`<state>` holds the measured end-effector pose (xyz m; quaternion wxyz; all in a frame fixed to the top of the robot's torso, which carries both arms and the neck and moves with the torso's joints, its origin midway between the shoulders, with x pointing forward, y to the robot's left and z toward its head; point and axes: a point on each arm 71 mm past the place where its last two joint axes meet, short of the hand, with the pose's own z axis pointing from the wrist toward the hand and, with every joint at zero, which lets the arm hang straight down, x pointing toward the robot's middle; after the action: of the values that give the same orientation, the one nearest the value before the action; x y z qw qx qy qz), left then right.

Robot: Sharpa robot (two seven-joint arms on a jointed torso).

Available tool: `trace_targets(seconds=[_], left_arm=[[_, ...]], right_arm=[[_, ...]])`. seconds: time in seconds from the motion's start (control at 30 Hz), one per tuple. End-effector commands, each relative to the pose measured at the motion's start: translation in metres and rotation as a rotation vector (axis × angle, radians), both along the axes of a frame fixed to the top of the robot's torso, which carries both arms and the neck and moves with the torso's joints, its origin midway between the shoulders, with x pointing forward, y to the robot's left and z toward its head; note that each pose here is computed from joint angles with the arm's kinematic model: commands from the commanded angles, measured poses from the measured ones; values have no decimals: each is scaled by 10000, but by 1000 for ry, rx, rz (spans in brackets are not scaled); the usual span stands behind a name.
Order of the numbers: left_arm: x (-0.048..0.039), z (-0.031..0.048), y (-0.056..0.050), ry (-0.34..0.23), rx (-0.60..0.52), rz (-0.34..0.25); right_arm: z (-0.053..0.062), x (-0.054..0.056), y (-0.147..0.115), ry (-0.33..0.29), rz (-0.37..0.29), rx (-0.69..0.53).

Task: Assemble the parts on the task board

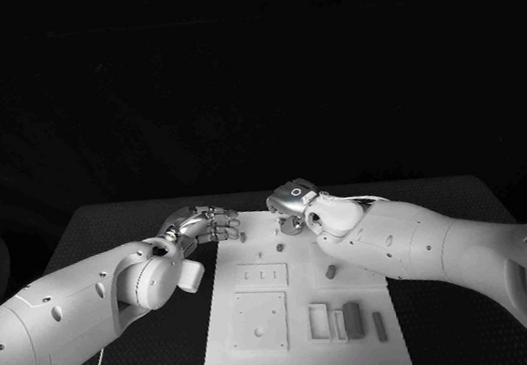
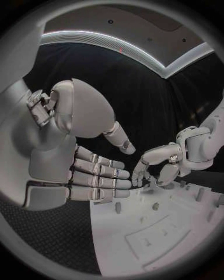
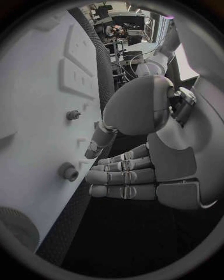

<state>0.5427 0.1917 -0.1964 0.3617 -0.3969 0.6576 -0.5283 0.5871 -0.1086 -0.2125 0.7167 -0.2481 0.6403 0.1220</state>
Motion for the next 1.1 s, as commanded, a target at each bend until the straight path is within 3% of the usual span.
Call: trace_targets(seconds=[0.03, 0.47, 0.73, 0.87, 1.1], left_arm=[[0, 16, -24, -7, -7, -17], [6, 13, -14, -7, -6, -15], [0, 15, 46, -7, -3, -5], [-5, 15, 76, -6, -2, 0], [-8, 16, 87, -6, -2, 1]], right_arm=[[23, -16, 22, -18, 25, 22], [34, -13, -45, -7, 15, 35], [236, -56, -174, 0, 25, 137], [353, -83, -224, 31, 22, 187], [369, -121, -323, 147, 0, 163]])
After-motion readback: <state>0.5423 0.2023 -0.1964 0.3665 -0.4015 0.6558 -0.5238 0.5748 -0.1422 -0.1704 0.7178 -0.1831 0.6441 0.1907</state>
